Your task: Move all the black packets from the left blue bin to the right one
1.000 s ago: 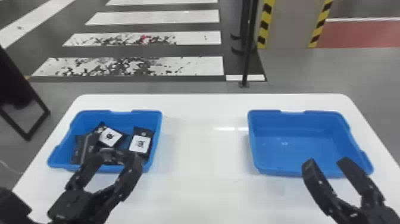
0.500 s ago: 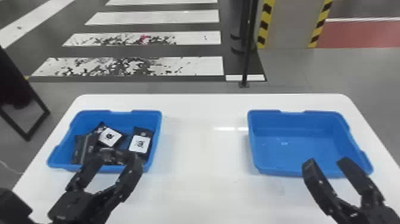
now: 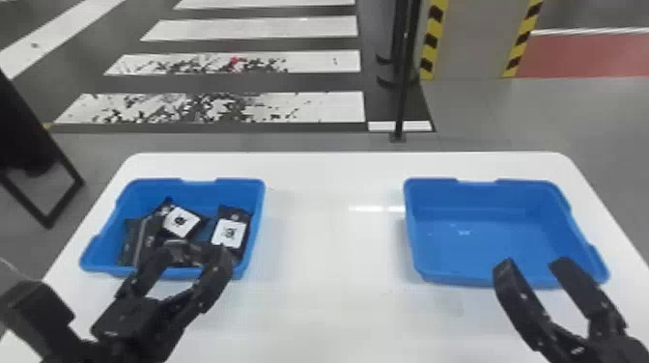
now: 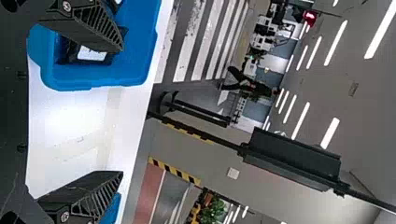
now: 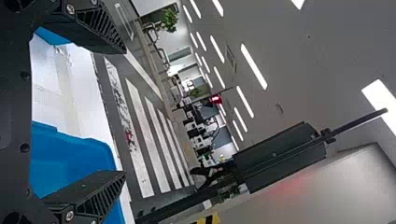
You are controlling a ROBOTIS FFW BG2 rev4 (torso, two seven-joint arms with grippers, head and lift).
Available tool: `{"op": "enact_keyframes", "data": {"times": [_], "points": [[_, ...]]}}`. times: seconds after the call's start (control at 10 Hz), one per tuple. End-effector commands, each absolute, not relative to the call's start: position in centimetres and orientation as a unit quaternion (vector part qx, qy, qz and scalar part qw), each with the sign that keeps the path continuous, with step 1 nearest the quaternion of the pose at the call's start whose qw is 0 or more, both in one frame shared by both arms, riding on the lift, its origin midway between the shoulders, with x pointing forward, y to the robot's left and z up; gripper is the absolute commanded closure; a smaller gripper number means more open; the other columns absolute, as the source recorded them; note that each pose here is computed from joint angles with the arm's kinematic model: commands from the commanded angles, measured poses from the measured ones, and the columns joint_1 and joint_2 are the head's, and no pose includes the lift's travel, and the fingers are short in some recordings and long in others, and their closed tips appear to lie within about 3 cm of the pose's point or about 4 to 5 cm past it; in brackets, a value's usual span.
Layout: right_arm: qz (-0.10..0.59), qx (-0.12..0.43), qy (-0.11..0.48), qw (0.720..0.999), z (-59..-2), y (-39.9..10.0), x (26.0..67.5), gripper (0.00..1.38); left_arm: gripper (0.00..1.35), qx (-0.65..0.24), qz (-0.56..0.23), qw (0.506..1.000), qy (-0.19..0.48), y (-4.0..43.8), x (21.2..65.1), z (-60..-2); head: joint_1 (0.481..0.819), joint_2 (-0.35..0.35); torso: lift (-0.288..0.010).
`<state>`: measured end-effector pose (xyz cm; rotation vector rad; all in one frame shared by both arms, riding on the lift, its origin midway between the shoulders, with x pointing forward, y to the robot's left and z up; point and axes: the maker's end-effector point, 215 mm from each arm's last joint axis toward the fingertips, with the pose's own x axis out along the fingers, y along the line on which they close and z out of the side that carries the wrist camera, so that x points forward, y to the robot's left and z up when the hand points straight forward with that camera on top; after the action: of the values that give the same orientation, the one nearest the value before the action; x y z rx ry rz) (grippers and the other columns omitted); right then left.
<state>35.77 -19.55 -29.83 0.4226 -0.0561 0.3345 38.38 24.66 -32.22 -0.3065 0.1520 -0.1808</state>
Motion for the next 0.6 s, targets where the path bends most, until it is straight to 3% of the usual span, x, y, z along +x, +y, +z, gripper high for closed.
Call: {"op": "enact_keyframes", "data": {"times": [0.0, 0.5], "points": [[0.166, 0.21, -0.027, 0.963, -29.9, -19.5, 35.8, 0.11, 0.09, -0.141, -0.086, 0.982, 0.095, 25.4, 39.7, -33.3, 0.695, 0.077, -0.14], [0.164, 0.221, -0.023, 0.961, -30.4, -19.4, 35.7, 0.11, 0.09, -0.118, -0.047, 0.981, 0.144, 30.1, 45.6, -35.6, 0.695, 0.118, -0.14]]}}
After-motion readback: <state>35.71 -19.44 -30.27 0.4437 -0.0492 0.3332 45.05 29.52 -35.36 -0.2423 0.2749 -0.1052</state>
